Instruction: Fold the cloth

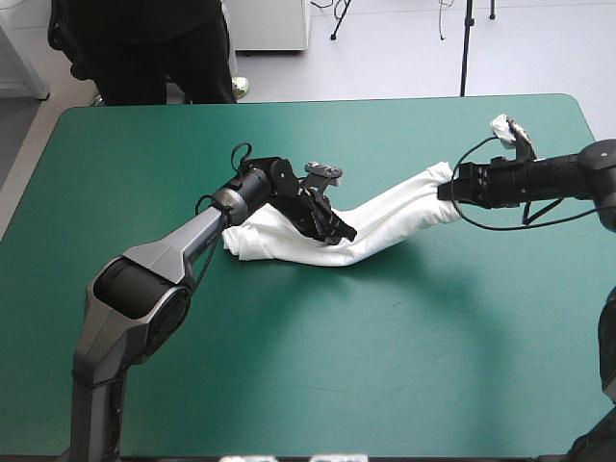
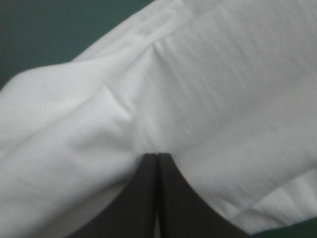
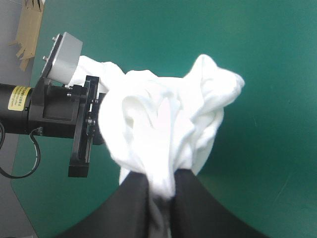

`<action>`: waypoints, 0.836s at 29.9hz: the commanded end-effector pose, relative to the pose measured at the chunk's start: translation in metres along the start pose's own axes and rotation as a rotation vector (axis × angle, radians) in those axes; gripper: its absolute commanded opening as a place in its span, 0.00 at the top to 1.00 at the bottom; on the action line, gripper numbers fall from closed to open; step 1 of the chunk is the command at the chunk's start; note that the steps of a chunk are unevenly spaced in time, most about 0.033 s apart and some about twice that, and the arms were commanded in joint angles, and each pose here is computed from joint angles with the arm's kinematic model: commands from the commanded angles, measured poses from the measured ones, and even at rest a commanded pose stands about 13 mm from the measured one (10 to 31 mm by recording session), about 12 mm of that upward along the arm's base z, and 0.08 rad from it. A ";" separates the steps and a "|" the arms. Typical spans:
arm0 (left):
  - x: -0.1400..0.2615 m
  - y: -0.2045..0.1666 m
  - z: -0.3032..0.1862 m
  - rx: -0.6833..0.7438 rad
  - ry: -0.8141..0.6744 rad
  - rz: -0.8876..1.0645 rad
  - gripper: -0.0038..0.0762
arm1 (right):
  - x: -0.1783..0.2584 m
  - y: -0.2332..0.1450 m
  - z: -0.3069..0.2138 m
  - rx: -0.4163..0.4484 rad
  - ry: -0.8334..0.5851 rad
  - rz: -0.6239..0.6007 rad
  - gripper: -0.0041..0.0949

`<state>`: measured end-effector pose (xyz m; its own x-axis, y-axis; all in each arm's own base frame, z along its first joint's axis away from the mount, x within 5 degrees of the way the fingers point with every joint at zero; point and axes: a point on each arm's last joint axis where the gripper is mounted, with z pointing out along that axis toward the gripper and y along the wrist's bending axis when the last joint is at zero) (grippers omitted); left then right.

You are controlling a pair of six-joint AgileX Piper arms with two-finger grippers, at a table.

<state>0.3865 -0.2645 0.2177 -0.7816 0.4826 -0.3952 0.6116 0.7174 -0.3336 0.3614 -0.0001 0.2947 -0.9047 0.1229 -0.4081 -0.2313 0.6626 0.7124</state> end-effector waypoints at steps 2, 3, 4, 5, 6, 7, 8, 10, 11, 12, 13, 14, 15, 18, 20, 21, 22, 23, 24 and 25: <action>-0.026 -0.023 -0.063 -0.061 -0.107 0.070 0.96 | -0.005 0.029 -0.019 -0.067 -0.058 -0.056 0.97; -0.027 -0.024 -0.074 -0.099 -0.104 0.079 0.96 | -0.005 0.030 -0.019 -0.069 -0.059 -0.056 0.97; -0.029 -0.025 -0.088 -0.139 -0.113 0.087 0.96 | -0.005 0.030 -0.019 -0.071 -0.060 -0.052 0.97; -0.031 -0.026 -0.102 -0.173 -0.126 0.087 0.96 | -0.006 0.030 -0.019 -0.076 -0.063 -0.045 0.97; -0.032 -0.027 -0.115 -0.196 -0.141 0.083 0.96 | -0.006 0.030 -0.019 -0.079 -0.066 -0.045 0.97; -0.032 -0.029 -0.132 -0.225 -0.165 0.087 0.96 | -0.006 0.032 -0.018 -0.085 -0.062 -0.043 0.97; -0.031 -0.031 -0.151 -0.251 -0.191 0.092 0.96 | -0.006 0.035 -0.016 -0.088 -0.056 -0.043 0.97; -0.027 -0.042 -0.184 -0.284 -0.249 0.108 0.96 | -0.006 0.045 -0.010 -0.102 -0.041 -0.063 0.97; -0.023 -0.049 -0.203 -0.297 -0.282 0.120 0.96 | -0.007 0.050 -0.007 -0.109 -0.035 -0.076 0.97; -0.018 -0.056 -0.222 -0.303 -0.323 0.131 0.96 | -0.008 0.059 -0.003 -0.118 -0.028 -0.093 0.97; -0.012 -0.064 -0.239 -0.304 -0.355 0.140 0.96 | -0.009 0.067 0.002 -0.123 -0.029 -0.105 0.97; -0.005 -0.071 -0.256 -0.305 -0.385 0.148 0.96 | -0.011 0.074 0.005 -0.125 -0.036 -0.114 0.97; 0.001 -0.077 -0.269 -0.306 -0.407 0.154 0.96 | -0.012 0.082 0.010 -0.126 -0.043 -0.125 0.97; 0.024 -0.093 -0.310 -0.322 -0.467 0.174 0.96 | -0.016 0.106 0.028 -0.118 -0.066 -0.152 0.97; 0.040 -0.103 -0.334 -0.331 -0.511 0.186 0.96 | -0.017 0.118 0.041 -0.127 -0.073 -0.171 0.97; 0.047 -0.107 -0.344 -0.332 -0.536 0.192 0.96 | -0.018 0.125 0.050 -0.136 -0.069 -0.176 0.97; 0.054 -0.111 -0.354 -0.334 -0.560 0.197 0.96 | -0.018 0.130 0.059 -0.144 -0.066 -0.175 0.97; 0.060 -0.115 -0.362 -0.335 -0.581 0.202 0.96 | -0.019 0.134 0.066 -0.149 -0.063 -0.176 0.97; 0.065 -0.117 -0.368 -0.343 -0.597 0.206 0.96 | -0.020 0.139 0.076 -0.154 -0.062 -0.174 0.97; 0.068 -0.118 -0.373 -0.353 -0.610 0.202 0.96 | -0.020 0.143 0.086 -0.162 -0.057 -0.177 0.97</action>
<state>0.2462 -0.1469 0.5258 -0.4268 0.3681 -0.8260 0.5959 0.8015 0.0493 0.3779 0.1332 0.3303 -0.8612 0.0113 -0.5082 -0.3995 0.6032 0.6903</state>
